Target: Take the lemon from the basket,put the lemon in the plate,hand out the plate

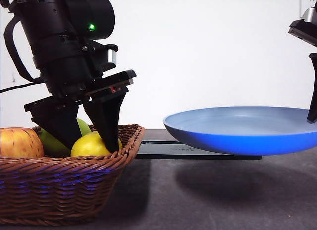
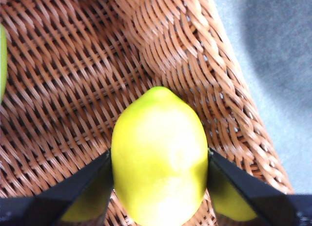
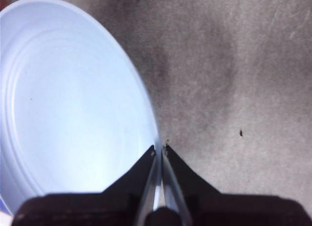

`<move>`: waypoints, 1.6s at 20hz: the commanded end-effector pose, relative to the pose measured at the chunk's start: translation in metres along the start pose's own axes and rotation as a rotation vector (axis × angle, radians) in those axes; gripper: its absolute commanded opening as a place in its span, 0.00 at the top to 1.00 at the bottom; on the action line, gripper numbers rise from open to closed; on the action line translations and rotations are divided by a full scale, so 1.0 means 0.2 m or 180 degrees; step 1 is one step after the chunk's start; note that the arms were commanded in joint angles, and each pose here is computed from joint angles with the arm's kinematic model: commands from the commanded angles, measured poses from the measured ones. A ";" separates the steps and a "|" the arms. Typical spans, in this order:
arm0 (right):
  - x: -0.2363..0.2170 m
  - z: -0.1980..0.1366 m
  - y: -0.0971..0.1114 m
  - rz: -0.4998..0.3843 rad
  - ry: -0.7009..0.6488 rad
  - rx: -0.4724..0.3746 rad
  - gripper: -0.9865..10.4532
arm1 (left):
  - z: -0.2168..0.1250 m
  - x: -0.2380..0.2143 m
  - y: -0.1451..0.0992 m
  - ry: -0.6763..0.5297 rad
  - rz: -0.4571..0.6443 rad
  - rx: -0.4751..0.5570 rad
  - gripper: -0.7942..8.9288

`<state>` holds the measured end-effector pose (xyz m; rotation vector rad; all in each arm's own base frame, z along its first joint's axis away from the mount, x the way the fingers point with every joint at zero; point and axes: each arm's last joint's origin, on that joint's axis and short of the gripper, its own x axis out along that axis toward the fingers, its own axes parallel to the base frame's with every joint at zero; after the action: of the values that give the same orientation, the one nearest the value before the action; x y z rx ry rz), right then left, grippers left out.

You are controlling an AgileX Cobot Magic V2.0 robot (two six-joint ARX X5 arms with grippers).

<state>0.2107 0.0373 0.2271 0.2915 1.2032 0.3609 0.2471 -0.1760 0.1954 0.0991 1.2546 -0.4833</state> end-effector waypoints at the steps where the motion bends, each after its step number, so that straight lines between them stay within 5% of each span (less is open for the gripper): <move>1: -0.01 0.02 0.01 0.0020 -0.0050 -0.0051 0.91 | 0.01 -0.02 0.00 -0.0019 0.0036 0.0169 0.74; 6: -0.01 0.02 0.01 0.0022 -0.0062 -0.0053 0.91 | 0.02 -0.28 -0.02 -0.0418 -0.0075 0.0182 0.74; 13: 0.00 0.02 0.02 0.0046 -0.0051 0.0033 0.91 | 0.06 -0.57 -0.28 -0.1160 -0.1032 0.0655 0.74; 21: 0.02 0.00 0.09 0.0273 0.0070 -0.0065 0.91 | 0.00 -0.27 -0.60 -0.0701 -0.1082 0.1155 0.73; 32: 0.04 -0.01 0.14 0.0325 0.0149 -0.0139 0.91 | -0.01 -0.18 -0.63 -0.0555 -0.0965 0.1214 0.55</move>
<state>0.2042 0.0642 0.2277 0.2931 1.2417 0.4737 0.1875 -0.2720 0.2508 0.1836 1.0098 -0.9540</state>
